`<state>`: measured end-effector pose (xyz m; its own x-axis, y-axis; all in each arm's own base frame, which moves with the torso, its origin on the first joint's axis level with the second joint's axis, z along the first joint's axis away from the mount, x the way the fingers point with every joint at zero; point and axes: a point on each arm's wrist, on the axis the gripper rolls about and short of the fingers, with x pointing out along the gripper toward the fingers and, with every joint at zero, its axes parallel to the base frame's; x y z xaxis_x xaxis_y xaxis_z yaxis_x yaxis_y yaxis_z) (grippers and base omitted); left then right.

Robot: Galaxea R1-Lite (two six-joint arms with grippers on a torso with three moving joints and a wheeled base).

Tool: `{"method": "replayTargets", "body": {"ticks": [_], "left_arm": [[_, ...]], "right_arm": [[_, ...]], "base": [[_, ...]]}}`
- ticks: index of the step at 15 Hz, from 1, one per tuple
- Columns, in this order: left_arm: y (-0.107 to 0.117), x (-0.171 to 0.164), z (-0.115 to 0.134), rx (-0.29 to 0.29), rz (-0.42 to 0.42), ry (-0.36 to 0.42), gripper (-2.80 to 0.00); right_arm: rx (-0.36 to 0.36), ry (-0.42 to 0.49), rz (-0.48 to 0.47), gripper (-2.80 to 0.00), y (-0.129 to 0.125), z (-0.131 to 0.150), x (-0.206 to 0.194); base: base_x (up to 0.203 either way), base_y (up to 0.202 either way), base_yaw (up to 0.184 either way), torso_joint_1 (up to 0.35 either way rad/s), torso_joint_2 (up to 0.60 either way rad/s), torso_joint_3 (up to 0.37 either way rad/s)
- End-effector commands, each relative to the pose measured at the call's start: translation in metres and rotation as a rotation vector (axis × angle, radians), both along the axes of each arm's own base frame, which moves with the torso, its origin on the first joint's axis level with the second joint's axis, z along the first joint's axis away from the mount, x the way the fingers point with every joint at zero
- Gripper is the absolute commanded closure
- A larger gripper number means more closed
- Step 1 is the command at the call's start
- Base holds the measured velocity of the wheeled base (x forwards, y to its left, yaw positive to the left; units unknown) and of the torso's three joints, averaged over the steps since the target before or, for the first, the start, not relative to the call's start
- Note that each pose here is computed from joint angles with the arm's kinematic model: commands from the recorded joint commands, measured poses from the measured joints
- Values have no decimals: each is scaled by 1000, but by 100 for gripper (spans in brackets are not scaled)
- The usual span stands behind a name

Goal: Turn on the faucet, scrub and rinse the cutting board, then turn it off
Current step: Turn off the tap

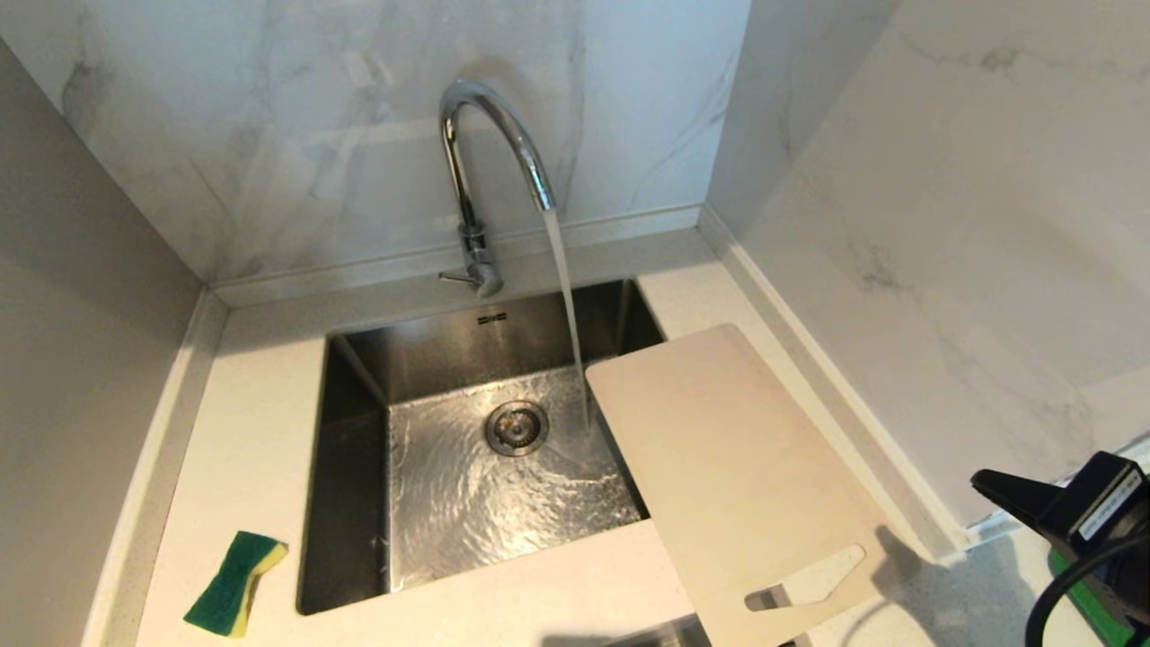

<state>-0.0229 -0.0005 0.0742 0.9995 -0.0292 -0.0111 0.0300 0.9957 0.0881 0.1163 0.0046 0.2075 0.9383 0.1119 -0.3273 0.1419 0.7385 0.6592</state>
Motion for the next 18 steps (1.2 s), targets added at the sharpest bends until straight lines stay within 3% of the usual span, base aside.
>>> {"method": "replayTargets", "body": {"ticks": [1,5,9,15,18], "left_arm": [[0,0,0,2,0,1,0],[0,0,0,0,0,1,0],[0,0,0,2,0,1,0],[0,0,0,0,0,1,0],[0,0,0,0,0,1,0]], "right_arm": [[-100,-70,-4,0,-4,6,-14],[-218,-160,29,0,-6,11,-40],[-370,-170,37,0,-6,-8,-67],[-392,-187,50,0,-5,-23,-80],[-387,-177,66,0,-6,-15,-72]], "base": [[0,0,0,0,0,0],[0,0,0,0,0,0],[0,0,0,0,0,0],[0,0,0,0,0,0],[0,0,0,0,0,0]]}}
